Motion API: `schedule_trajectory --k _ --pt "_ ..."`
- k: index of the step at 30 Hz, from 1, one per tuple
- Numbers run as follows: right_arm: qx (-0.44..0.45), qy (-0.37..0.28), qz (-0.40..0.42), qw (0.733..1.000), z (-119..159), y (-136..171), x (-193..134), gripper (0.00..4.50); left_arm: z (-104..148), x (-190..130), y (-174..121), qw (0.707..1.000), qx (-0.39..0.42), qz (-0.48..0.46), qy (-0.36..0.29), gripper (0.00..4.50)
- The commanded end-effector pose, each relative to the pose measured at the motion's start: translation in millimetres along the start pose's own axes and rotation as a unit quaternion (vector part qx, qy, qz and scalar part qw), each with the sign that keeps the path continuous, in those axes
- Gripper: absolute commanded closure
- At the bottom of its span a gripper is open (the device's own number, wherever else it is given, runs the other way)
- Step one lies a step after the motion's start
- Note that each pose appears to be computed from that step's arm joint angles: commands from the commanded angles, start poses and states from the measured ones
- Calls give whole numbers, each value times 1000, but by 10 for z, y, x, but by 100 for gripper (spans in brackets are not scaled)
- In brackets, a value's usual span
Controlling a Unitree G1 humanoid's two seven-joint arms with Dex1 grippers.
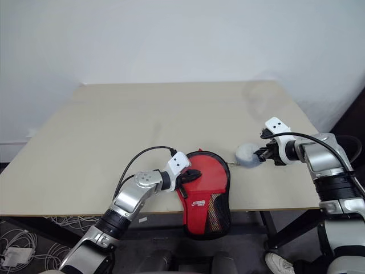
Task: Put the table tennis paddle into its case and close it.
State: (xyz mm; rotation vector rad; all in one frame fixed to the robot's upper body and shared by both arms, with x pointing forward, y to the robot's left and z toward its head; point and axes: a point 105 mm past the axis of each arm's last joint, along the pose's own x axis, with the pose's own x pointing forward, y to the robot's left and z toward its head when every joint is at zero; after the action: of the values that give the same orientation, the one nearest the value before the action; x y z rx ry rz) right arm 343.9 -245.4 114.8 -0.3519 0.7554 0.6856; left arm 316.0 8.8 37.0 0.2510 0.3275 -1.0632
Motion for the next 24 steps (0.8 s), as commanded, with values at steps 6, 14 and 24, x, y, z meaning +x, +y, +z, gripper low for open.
schedule_trajectory --k 6,14,24 --pt "-93 14 47 994 -88 119 -289 448 -430 -11 -59 997 -25 -10 76 424" --pt "-129 13 116 985 -162 433 -362 448 -444 -21 -53 997 -21 -13 78 424" --pt "-161 24 179 970 -297 763 -455 448 -448 -27 -42 997 -15 -16 79 424"
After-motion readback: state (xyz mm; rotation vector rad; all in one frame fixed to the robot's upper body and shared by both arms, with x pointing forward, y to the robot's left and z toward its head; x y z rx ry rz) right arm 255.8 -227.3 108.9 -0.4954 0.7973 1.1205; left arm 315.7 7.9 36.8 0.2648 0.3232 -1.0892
